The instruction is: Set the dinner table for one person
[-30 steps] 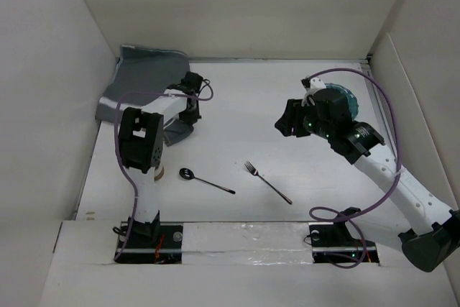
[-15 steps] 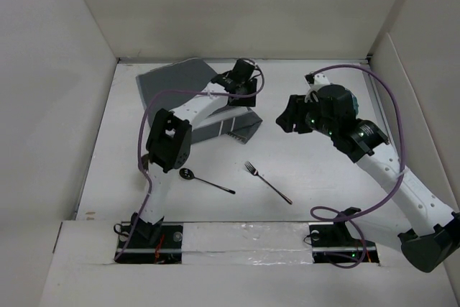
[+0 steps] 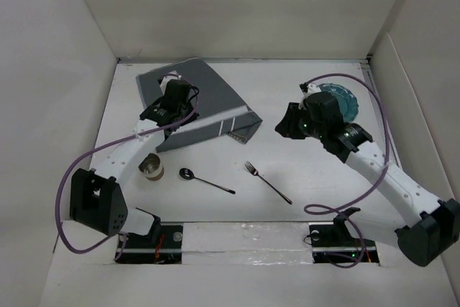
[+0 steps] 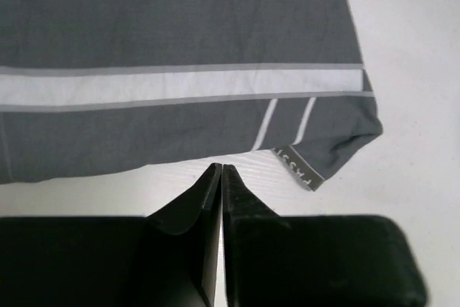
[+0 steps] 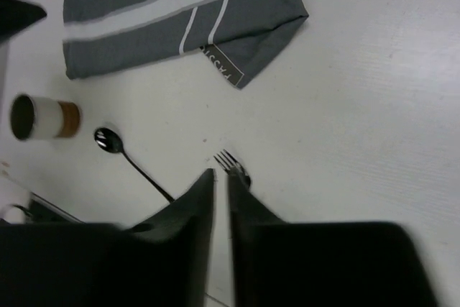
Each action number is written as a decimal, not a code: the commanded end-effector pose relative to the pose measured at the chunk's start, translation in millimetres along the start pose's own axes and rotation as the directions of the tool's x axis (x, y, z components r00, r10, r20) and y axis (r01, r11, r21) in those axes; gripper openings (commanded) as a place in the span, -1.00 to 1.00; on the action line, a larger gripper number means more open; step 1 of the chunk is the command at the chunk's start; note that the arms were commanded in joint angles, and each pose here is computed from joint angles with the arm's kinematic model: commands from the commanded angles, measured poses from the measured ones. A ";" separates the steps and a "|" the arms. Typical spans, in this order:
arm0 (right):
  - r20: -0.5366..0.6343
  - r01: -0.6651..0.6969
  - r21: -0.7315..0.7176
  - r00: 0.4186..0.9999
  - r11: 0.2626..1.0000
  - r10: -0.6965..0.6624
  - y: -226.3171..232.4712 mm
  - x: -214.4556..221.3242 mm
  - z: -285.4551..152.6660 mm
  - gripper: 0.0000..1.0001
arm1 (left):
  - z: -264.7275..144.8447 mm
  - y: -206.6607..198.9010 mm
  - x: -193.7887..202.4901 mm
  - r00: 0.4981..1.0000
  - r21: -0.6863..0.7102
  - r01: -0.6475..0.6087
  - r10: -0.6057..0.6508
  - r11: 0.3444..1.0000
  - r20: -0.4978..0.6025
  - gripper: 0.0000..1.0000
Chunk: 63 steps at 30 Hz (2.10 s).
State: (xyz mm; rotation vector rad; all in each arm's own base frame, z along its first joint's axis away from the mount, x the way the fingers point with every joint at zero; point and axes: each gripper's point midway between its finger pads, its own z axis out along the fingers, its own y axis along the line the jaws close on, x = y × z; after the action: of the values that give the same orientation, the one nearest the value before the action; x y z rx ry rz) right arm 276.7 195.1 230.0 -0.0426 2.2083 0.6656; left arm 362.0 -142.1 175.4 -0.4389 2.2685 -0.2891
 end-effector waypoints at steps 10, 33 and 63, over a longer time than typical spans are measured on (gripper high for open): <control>-0.098 -0.262 0.105 0.957 0.959 0.272 -39.4 -7.6 145.6 0.30 | 44.9 116.2 -40.4 0.985 -0.172 0.168 -0.172 0.971 -0.013 0.06; -0.233 -0.426 0.220 0.850 0.877 0.472 -61.0 58.8 240.1 -0.47 | 157.1 155.7 -16.1 0.963 -0.287 0.107 -0.171 0.952 -0.207 -0.43; -0.061 -0.364 0.313 0.914 0.877 0.401 -127.6 21.5 142.0 -0.66 | 50.8 -49.9 -98.3 0.993 0.056 -0.036 0.029 0.998 0.110 -1.00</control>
State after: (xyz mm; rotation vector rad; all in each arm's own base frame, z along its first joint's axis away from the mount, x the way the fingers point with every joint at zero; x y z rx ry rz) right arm 383.1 149.2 45.7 0.6050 2.5241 0.4766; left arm 500.8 -147.8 109.5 -0.3711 2.4227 -0.2386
